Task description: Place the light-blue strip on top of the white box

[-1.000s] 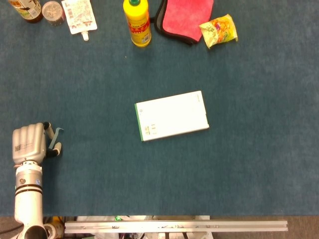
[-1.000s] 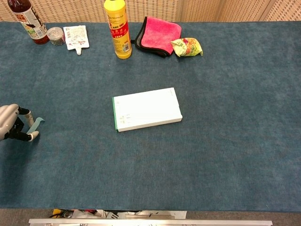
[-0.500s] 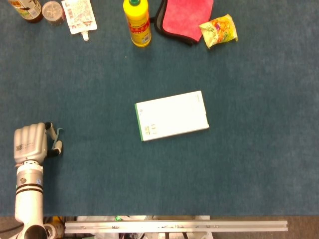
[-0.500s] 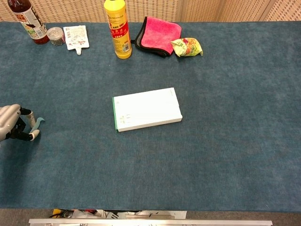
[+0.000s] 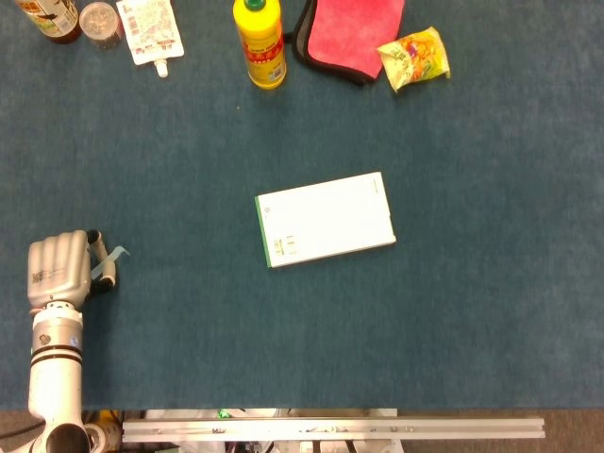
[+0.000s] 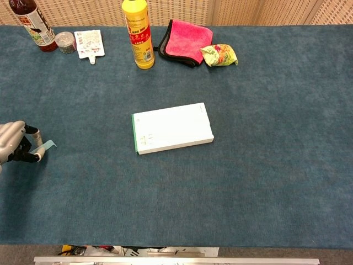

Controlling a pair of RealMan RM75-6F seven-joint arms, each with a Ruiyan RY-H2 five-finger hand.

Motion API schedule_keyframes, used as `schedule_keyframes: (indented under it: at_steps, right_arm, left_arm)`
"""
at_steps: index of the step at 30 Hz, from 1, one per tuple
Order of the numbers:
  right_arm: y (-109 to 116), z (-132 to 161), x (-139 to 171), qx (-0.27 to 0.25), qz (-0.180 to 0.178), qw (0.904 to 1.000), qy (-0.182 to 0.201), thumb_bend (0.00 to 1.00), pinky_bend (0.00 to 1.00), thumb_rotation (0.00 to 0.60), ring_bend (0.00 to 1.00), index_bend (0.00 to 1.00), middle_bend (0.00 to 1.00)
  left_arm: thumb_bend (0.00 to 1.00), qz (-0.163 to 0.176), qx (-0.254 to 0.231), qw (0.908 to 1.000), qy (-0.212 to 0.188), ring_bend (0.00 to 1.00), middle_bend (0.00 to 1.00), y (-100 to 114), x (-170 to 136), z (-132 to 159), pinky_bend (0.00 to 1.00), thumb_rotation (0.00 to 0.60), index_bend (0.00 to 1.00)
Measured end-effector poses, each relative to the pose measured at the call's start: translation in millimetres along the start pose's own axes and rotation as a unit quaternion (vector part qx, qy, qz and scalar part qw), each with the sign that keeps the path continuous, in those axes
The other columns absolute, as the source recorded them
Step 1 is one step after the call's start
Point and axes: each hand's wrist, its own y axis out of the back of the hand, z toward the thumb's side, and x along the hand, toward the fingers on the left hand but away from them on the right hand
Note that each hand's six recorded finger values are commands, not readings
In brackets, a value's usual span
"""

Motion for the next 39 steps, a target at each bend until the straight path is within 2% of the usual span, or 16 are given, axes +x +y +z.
schedule_keyframes:
  at_steps: [9, 14, 16, 19, 25, 31, 39]
  right_arm:
    - [0.5, -0.5, 0.6, -0.001, -0.001, 1.0, -0.001, 0.0, 0.22, 0.6, 0.24, 0.13, 0.32]
    - [1.2, -0.6, 0.9, 0.0, -0.002, 1.0, -0.001, 0.0, 0.22, 0.6, 0.24, 0.13, 0.32]
    - [1.9, -0.1, 0.6, -0.001, -0.003, 1.0, -0.001, 0.0, 0.22, 0.6, 0.24, 0.13, 0.32]
    - [2.3, 0.9, 0.1, 0.001, -0.003, 1.0, 0.002, 0.0, 0.22, 0.6, 0.24, 0.13, 0.32]
    - [6.0, 7.8, -1.5, 0.007, -0.006, 0.9999, 0.012, 0.0, 0.22, 0.6, 0.24, 0.13, 0.32]
    - [10.0, 20.6, -5.8, 0.01, -0.01, 0.9995, 0.029, 0.0, 0.22, 0.6, 0.24, 0.13, 0.32]
    - [9.2, 39.9, -12.3, 0.007, -0.008, 0.9985, 0.053, 0.0, 0.22, 0.6, 0.24, 0.13, 0.32]
  left_arm:
    - [0.41, -0.009, 0.006, 0.9999, -0.01, 0.93, 0.92, -2.9, -1.5, 3.2, 1.0, 0.527, 0.55]
    - [0.41, -0.011, 0.009, 0.9997, -0.019, 0.93, 0.93, -2.3, 0.2, 6.1, 1.0, 0.592, 0.57]
    - [0.41, -0.009, 0.009, 0.9997, -0.023, 0.93, 0.93, -0.8, 1.2, 7.5, 1.0, 0.6, 0.57]
    - [0.41, -0.006, 0.006, 0.9994, -0.034, 0.93, 0.93, 4.4, 4.0, 11.1, 1.0, 0.6, 0.57]
    - [0.41, 0.011, 0.023, 0.9965, -0.079, 0.93, 0.93, 30.6, 12.8, 26.2, 1.0, 0.6, 0.57]
    - [0.42, 0.014, 0.056, 0.9868, -0.151, 0.93, 0.93, 57.0, 15.2, 57.8, 1.0, 0.6, 0.57]
    - [0.43, 0.018, 0.138, 0.9603, -0.242, 0.93, 0.93, 79.8, 11.2, 110.5, 1.0, 0.6, 0.58]
